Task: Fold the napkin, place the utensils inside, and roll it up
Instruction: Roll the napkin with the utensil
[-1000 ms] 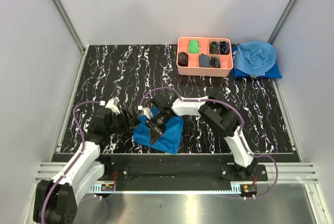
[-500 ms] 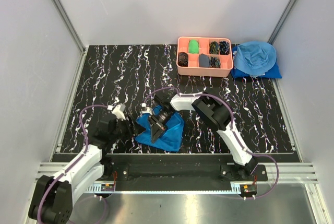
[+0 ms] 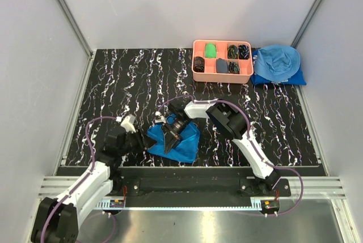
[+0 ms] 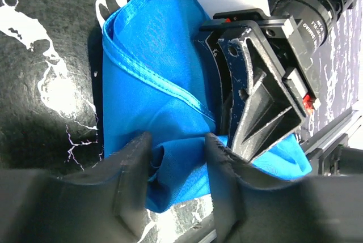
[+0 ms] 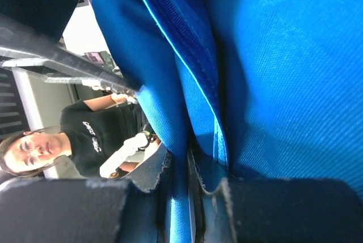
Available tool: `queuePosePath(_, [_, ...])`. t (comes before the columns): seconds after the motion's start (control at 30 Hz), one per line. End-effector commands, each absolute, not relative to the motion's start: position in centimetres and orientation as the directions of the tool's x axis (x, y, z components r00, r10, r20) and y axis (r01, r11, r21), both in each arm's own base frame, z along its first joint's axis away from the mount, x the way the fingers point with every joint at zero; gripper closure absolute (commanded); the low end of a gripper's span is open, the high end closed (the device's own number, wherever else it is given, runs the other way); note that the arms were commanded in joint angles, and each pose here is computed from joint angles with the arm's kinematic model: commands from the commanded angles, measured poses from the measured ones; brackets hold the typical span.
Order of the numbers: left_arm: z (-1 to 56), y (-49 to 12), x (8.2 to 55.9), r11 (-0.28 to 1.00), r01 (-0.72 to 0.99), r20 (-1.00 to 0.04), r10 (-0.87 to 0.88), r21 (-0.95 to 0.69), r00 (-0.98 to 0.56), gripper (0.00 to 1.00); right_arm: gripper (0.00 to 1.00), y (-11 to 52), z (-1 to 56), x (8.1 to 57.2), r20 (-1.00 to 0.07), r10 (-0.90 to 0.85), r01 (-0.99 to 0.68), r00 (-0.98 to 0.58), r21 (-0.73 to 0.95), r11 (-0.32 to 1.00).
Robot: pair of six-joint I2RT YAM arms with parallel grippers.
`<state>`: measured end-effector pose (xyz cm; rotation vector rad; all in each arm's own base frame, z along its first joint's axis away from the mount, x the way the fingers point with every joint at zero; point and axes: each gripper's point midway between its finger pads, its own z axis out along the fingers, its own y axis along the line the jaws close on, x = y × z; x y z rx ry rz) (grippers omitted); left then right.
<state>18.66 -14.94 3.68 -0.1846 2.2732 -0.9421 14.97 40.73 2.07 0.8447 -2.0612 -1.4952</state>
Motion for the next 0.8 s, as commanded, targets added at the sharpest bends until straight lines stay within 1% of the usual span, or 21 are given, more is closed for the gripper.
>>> queuePosePath(0.0, [3.5, -15.2, 18.3, 0.722, 0.117, -0.512, -0.357, -0.681, -0.782, 0.66, 0.82, 39.6, -3.6, 16.8, 0.033, -0.676, -0.298, -0.736, 0.881, 0.367])
queuePosePath(0.07, [3.2, -15.1, 18.2, 0.728, 0.097, -0.495, -0.356, -0.679, -0.793, 0.76, 0.82, 39.5, -3.5, 17.0, 0.035, -0.670, -0.293, -0.742, 0.881, 0.371])
queuePosePath(0.1, [2.8, -15.0, 18.0, 0.734, 0.073, -0.476, -0.357, -0.675, -0.803, 0.87, 0.83, 39.5, -3.3, 17.1, 0.034, -0.668, -0.293, -0.743, 0.881, 0.371])
queuePosePath(0.13, [2.5, -14.7, 18.0, 0.745, 0.050, -0.467, -0.362, -0.665, -0.807, 0.95, 0.82, 39.5, -3.3, 17.2, 0.032, -0.666, -0.294, -0.745, 0.881, 0.371])
queuePosePath(0.17, [2.5, -14.6, 18.1, 0.750, 0.035, -0.460, -0.367, -0.661, -0.809, 1.00, 0.82, 39.5, -3.1, 17.4, 0.030, -0.662, -0.292, -0.749, 0.881, 0.371])
queuePosePath(0.23, [1.7, -13.8, 17.9, 0.779, -0.029, -0.433, -0.379, -0.627, -0.817, 1.00, 0.78, 39.5, -2.5, 17.8, 0.017, -0.656, -0.298, -0.754, 0.881, 0.366])
queuePosePath(0.3, [1.5, -13.6, 17.7, 0.779, -0.074, -0.405, -0.401, -0.622, -0.822, 1.00, 0.72, 39.7, -1.3, 18.4, -0.008, -0.648, -0.309, -0.762, 0.883, 0.353])
queuePosePath(0.37, [1.2, -13.0, 17.7, 0.790, -0.129, -0.381, -0.424, -0.599, -0.822, 1.00, 0.57, 39.8, -0.1, 19.0, -0.034, -0.638, -0.325, -0.769, 0.880, 0.346])
queuePosePath(0.43, [1.1, -12.9, 17.8, 0.796, -0.151, -0.369, -0.428, -0.586, -0.825, 1.00, 0.43, 39.9, 2.1, 20.0, -0.092, -0.625, -0.366, -0.775, 0.872, 0.326])
queuePosePath(0.53, [0.9, -12.7, 17.7, 0.801, -0.175, -0.349, -0.431, -0.572, -0.832, 1.00, 0.37, 39.7, 5.2, 21.4, -0.179, -0.596, -0.432, -0.783, 0.845, 0.314])
queuePosePath(0.57, [0.8, -12.7, 17.6, 0.803, -0.181, -0.342, -0.430, -0.567, -0.835, 1.00, 0.31, 39.4, 5.5, 21.5, -0.202, -0.594, -0.458, -0.779, 0.830, 0.319])
queuePosePath(0.6, [0.8, -12.6, 17.6, 0.805, -0.186, -0.340, -0.430, -0.563, -0.836, 1.00, 0.29, 39.3, 7.7, 21.7, -0.264, -0.585, -0.504, -0.767, 0.811, 0.296])
queuePosePath(0.63, [0.9, -12.6, 17.7, 0.808, -0.191, -0.338, -0.431, -0.558, -0.837, 1.00, 0.29, 38.9, 7.9, 22.1, -0.311, -0.580, -0.555, -0.753, 0.774, 0.306])
queuePosePath(0.67, [0.9, -12.5, 17.6, 0.808, -0.198, -0.334, -0.434, -0.554, -0.837, 1.00, 0.27, 38.0, 7.5, 21.5, -0.314, -0.583, -0.567, -0.749, 0.759, 0.319])
queuePosePath(0.7, [0.8, -12.4, 17.7, 0.811, -0.202, -0.336, -0.435, -0.549, -0.835, 1.00, 0.27, 37.5, 9.5, 21.4, -0.385, -0.572, -0.621, -0.724, 0.726, 0.296])
queuePosePath(0.73, [1.1, -12.4, 17.8, 0.810, -0.203, -0.340, -0.440, -0.550, -0.831, 1.00, 0.26, 37.0, 9.3, 22.0, -0.437, -0.563, -0.672, -0.702, 0.669, 0.319])
queuePosePath(0.77, [1.0, -12.3, 17.7, 0.812, -0.210, -0.337, -0.441, -0.545, -0.832, 1.00, 0.26, 35.5, 7.9, 20.8, -0.414, -0.572, -0.666, -0.709, 0.660, 0.348])
